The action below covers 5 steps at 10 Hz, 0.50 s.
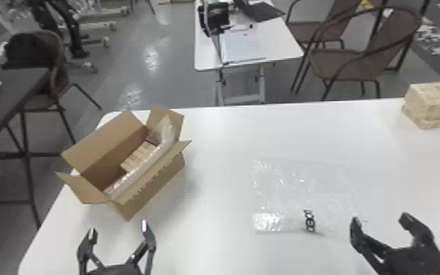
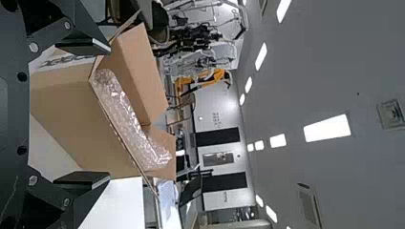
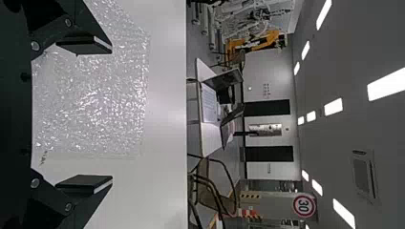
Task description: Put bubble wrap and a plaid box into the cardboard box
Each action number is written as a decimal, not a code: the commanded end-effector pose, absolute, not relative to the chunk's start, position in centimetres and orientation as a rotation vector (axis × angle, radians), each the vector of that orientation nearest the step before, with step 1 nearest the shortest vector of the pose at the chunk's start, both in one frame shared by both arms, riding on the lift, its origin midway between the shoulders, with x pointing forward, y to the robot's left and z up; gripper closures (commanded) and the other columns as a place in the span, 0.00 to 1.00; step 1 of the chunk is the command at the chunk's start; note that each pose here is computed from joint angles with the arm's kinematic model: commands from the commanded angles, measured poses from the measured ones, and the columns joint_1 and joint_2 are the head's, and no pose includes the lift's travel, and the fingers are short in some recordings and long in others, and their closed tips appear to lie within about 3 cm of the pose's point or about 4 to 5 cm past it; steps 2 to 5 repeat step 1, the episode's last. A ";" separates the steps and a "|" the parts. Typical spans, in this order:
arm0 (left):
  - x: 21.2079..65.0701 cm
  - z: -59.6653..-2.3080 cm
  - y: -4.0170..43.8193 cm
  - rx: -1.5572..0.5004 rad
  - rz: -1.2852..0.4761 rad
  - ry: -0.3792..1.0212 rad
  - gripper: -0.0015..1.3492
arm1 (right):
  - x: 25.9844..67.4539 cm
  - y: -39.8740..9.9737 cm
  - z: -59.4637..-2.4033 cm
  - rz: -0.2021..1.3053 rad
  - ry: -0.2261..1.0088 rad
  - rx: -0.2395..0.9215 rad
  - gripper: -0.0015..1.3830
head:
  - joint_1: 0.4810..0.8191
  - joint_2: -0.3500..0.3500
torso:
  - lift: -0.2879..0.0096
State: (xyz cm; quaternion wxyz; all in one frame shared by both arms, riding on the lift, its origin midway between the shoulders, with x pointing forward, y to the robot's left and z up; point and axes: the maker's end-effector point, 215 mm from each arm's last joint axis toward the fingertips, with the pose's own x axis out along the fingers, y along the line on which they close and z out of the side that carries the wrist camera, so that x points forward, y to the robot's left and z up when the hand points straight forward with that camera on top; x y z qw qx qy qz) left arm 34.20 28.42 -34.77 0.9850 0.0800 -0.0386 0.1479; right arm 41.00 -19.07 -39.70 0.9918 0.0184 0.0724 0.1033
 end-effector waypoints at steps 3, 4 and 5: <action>34.2 -34.8 28.4 0.155 0.300 -0.078 0.26 | 41.0 -19.1 -39.6 0.204 0.141 0.035 0.23 | 0.63 0.70 | 0.60; 34.2 -34.8 28.4 0.155 0.300 -0.078 0.26 | 41.0 -19.1 -39.6 0.204 0.141 0.035 0.23 | 0.63 0.70 | 0.60; 34.2 -34.8 28.4 0.155 0.300 -0.078 0.26 | 41.0 -19.1 -39.6 0.204 0.141 0.035 0.23 | 0.63 0.70 | 0.60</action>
